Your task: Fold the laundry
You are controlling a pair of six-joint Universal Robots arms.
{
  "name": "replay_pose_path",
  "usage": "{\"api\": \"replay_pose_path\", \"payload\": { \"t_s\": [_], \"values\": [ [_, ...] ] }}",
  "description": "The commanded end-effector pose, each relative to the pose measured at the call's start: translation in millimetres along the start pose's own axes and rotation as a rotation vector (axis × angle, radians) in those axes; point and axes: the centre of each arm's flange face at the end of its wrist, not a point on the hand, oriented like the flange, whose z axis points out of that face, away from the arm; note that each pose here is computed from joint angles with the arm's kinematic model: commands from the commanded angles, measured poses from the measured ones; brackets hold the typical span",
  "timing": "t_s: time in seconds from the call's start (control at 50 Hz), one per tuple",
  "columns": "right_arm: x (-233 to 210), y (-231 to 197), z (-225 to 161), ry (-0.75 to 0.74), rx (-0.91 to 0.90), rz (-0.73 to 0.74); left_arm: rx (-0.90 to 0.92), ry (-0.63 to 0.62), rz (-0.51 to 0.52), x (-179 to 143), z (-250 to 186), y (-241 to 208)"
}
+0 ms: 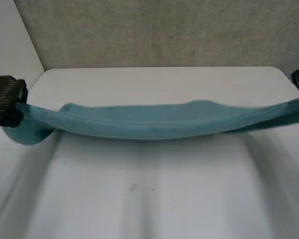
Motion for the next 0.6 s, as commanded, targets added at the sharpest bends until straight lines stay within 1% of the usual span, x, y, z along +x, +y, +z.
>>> {"api": "replay_pose_path", "payload": {
  "t_s": [0.02, 0.06, 0.1, 0.12, 0.14, 0.16, 0.18, 0.2, 0.22, 0.24, 0.26, 0.28, 0.3, 0.32, 0.34, 0.36, 0.38, 0.4, 0.42, 0.44, 0.46, 0.48, 0.5, 0.52, 0.54, 0.56, 0.58, 0.6],
  "values": [
    [-2.6, 2.1, -15.9, -0.139, -0.062, -0.053, -0.005, 0.014, 0.088, -1.9, -9.0, -9.3],
    [-8.2, 7.1, -12.0, -0.167, -0.073, -0.053, -0.006, 0.023, 0.106, -0.1, -8.5, -8.2],
    [-14.0, 14.0, -7.6, -0.189, -0.094, -0.047, -0.072, 0.061, 0.112, 5.0, 5.9, 10.4],
    [-22.1, 25.7, 3.6, -0.223, -0.132, -0.039, -0.072, 0.062, 0.112, 5.0, 6.0, 10.5],
    [-32.9, 38.5, 17.8, -0.263, -0.172, -0.033, -0.121, 0.091, 0.109, 10.2, 19.3, 25.4],
    [-33.0, 38.6, 17.9, -0.263, -0.172, -0.033, -0.166, 0.117, 0.107, 15.3, 30.2, 39.4],
    [-41.5, 50.2, 31.0, -0.291, -0.209, -0.028, -0.166, 0.117, 0.107, 15.3, 30.3, 39.5],
    [-41.6, 50.4, 31.1, -0.291, -0.209, -0.028, -0.192, 0.144, 0.11, 21.9, 40.2, 48.4],
    [-48.6, 60.5, 41.9, -0.307, -0.246, -0.033, -0.193, 0.145, 0.11, 22.0, 40.3, 48.5],
    [-52.7, 69.0, 51.3, -0.311, -0.284, -0.047, -0.213, 0.164, 0.119, 26.6, 50.5, 55.8],
    [-52.7, 69.1, 51.4, -0.311, -0.285, -0.048, -0.22, 0.183, 0.132, 31.3, 61.9, 60.0],
    [-53.7, 73.2, 59.7, -0.302, -0.307, -0.063, -0.22, 0.183, 0.132, 31.4, 62.0, 60.1],
    [-54.3, 73.6, 70.3, -0.281, -0.309, -0.08, -0.223, 0.207, 0.147, 38.4, 74.9, 64.6],
    [-54.3, 73.6, 70.4, -0.281, -0.309, -0.08, -0.204, 0.216, 0.162, 43.3, 89.4, 63.0],
    [-54.0, 68.5, 82.4, -0.249, -0.289, -0.1, -0.204, 0.216, 0.162, 43.3, 89.5, 63.0],
    [-53.2, 56.8, 94.2, -0.202, -0.244, -0.115, -0.168, 0.218, 0.172, 46.8, 102.9, 56.2],
    [-53.2, 56.7, 94.3, -0.202, -0.243, -0.115, -0.168, 0.218, 0.172, 46.9, 103.0, 56.2],
    [-44.4, 41.2, 107.5, -0.122, -0.182, -0.121, -0.123, 0.202, 0.181, 46.4, 116.4, 45.8],
    [-44.3, 41.0, 107.6, -0.122, -0.181, -0.121, -0.06, 0.17, 0.191, 42.4, 128.7, 29.8],
    [-28.3, 19.7, 118.0, -0.016, -0.105, -0.127, -0.059, 0.17, 0.191, 42.4, 128.8, 29.7],
    [-4.5, -6.1, 124.8, 0.112, -0.017, -0.123, 0.03, 0.12, 0.204, 35.0, 140.3, 9.6],
    [-4.2, -6.4, 124.8, 0.113, -0.016, -0.123, 0.163, 0.046, 0.214, 24.6, 151.1, -19.7],
    [21.9, -34.4, 128.2, 0.243, 0.087, -0.103, 0.165, 0.046, 0.214, 24.4, 151.2, -20.0],
    [48.7, -64.0, 126.8, 0.374, 0.205, -0.068, 0.324, -0.037, 0.221, 13.7, 157.7, -54.0],
    [48.9, -64.3, 126.7, 0.376, 0.206, -0.068, 0.492, -0.124, 0.226, 3.4, 157.1, -90.2],
    [72.0, -88.3, 123.2, 0.488, 0.321, -0.028, 0.494, -0.125, 0.226, 3.3, 157.0, -90.6],
    [72.2, -88.6, 123.1, 0.489, 0.322, -0.027, 0.658, -0.227, 0.215, -11.2, 147.8, -126.9],
    [91.2, -109.5, 116.5, 0.583, 0.439, 0.013, 0.659, -0.228, 0.214, -11.3, 147.7, -127.3]
  ]
}}
